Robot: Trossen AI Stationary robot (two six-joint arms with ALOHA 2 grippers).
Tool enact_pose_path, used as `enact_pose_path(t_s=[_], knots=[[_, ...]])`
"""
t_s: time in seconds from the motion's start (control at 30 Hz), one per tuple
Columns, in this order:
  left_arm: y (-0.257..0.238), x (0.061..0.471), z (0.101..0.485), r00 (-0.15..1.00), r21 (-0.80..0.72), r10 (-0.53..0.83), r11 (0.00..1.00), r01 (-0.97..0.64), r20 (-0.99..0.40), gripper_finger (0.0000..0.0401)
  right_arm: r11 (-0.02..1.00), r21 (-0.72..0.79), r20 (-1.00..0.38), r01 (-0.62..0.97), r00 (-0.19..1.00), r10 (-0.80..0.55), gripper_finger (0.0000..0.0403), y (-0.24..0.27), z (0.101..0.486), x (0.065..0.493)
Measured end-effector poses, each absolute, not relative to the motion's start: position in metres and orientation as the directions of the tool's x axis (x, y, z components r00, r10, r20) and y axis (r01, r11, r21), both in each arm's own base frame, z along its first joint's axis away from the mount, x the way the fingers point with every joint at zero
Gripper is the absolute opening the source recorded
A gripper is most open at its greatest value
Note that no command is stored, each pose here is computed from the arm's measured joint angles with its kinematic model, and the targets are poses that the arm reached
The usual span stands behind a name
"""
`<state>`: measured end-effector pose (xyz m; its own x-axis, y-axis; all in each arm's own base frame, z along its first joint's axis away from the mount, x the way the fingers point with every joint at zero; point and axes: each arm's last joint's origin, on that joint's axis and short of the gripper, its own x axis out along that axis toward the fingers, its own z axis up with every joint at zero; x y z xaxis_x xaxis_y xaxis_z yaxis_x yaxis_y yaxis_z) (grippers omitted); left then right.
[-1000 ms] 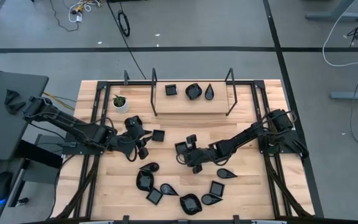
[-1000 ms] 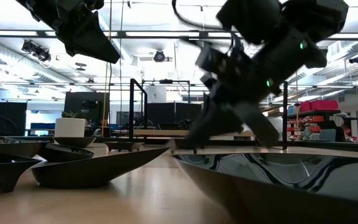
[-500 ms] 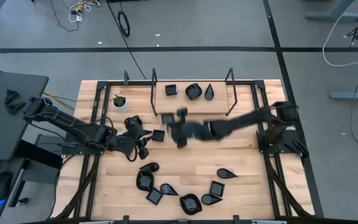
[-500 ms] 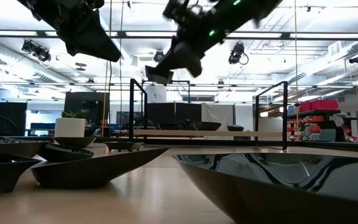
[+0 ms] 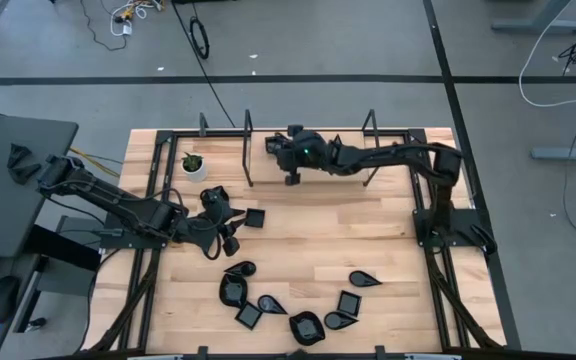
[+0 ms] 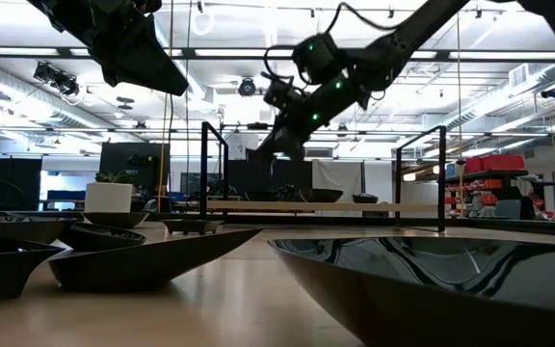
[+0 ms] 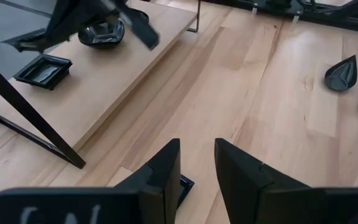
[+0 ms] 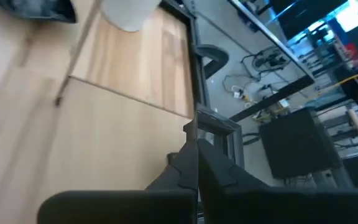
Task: Pick & Place Mini shaped plates
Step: Stack the black square bowl on top of the other black square bowl on the shelf
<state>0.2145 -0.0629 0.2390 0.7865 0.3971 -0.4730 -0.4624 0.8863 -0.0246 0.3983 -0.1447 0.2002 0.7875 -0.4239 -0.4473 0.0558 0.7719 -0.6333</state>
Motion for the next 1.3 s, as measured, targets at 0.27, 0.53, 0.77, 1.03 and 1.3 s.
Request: enact_pose_path(t_s=[0.27, 0.53, 0.77, 1.03, 1.3], knots=[[-0.063, 0.215, 0.239, 0.786, -0.026, 0.399, 0.885, -0.464, -0.472, 0.0106, 0.770, -0.636, -0.456, 0.050, 0.780, -0.428, 0.0000, -0.166, 0.175, 0.400], [-0.063, 0.215, 0.240, 0.789, -0.030, 0.398, 0.885, -0.465, -0.469, 0.0106, 0.783, -0.622, -0.476, 0.030, 0.779, -0.408, 0.0007, -0.170, 0.158, 0.403], [-0.063, 0.215, 0.240, 0.788, -0.029, 0.398, 0.885, -0.464, -0.469, 0.0106, 0.780, -0.625, -0.478, 0.037, 0.772, -0.419, 0.0023, -0.171, 0.157, 0.402], [-0.063, 0.215, 0.239, 0.788, -0.029, 0.398, 0.885, -0.464, -0.469, 0.0106, 0.791, -0.609, -0.477, 0.060, 0.769, -0.425, 0.0044, -0.174, 0.158, 0.401], [-0.063, 0.215, 0.239, 0.788, -0.028, 0.398, 0.885, -0.464, -0.469, 0.0106, 0.788, -0.604, -0.466, 0.116, 0.751, -0.468, 0.0084, -0.178, 0.159, 0.400]])
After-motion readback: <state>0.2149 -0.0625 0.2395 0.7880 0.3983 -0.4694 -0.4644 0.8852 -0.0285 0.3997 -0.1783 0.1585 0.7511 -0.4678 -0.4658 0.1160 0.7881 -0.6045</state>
